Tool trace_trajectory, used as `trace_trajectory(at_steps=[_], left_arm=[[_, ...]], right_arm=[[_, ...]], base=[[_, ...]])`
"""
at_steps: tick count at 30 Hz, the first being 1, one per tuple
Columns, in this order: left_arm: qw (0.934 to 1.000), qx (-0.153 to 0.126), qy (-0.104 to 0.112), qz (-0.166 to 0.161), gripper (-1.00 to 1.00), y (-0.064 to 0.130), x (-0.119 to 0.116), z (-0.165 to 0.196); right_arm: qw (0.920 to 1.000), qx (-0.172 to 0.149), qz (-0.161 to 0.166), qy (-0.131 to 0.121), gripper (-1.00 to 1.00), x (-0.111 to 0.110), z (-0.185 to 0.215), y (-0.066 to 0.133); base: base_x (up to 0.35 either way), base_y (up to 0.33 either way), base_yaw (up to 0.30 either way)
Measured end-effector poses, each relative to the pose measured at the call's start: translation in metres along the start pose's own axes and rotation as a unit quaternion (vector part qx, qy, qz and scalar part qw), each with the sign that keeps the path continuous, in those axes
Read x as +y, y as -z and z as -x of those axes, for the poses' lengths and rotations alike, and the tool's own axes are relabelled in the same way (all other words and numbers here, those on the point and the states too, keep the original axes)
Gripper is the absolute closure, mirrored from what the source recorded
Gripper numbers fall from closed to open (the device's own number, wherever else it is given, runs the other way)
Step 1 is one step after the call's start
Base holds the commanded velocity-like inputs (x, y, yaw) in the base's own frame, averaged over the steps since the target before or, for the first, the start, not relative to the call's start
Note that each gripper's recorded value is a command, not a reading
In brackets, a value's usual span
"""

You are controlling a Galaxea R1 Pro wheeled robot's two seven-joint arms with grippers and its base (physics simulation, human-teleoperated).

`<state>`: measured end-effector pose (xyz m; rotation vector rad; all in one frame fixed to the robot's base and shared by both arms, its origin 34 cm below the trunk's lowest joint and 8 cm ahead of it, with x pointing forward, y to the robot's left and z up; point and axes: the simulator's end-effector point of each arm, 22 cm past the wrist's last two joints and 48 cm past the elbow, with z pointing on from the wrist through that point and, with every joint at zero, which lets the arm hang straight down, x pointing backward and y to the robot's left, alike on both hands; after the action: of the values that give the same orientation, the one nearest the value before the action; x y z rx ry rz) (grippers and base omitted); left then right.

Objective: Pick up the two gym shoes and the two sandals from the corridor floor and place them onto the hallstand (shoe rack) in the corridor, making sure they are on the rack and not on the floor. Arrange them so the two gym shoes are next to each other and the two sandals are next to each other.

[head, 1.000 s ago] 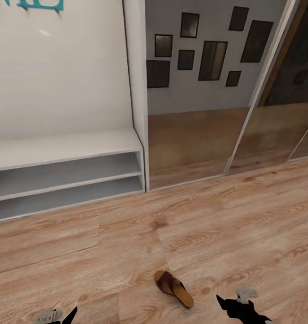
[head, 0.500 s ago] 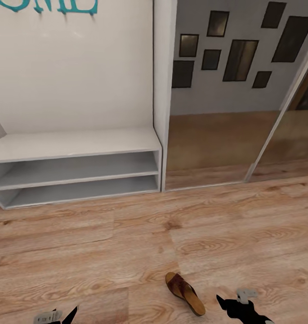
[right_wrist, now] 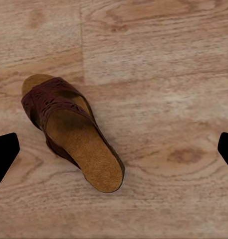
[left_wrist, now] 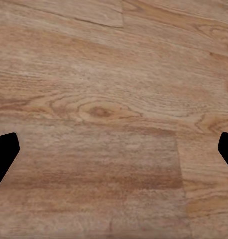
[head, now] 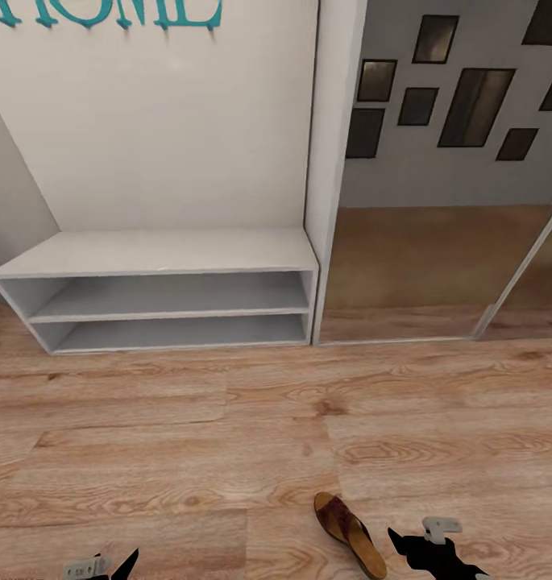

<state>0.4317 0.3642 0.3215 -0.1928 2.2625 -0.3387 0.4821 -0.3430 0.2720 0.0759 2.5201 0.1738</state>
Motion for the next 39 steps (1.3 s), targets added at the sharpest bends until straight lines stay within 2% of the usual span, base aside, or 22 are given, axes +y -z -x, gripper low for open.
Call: trace_trajectory(at_steps=[23, 39], left_arm=[[1.0000, 0.000, 0.001, 0.001, -1.00, 0.0000, 0.0003, 0.0002], [1.0000, 0.000, 0.000, 0.001, -1.00, 0.0000, 0.0003, 0.0001]], right_arm=[[1.0000, 0.000, 0.000, 0.000, -1.00, 0.0000, 0.0000, 0.0000], [1.0000, 0.000, -0.001, 0.000, -1.00, -0.0003, 0.0000, 0.0000]], base=[[0.000, -0.043, 0.005], [0.000, -0.177, 0.010]])
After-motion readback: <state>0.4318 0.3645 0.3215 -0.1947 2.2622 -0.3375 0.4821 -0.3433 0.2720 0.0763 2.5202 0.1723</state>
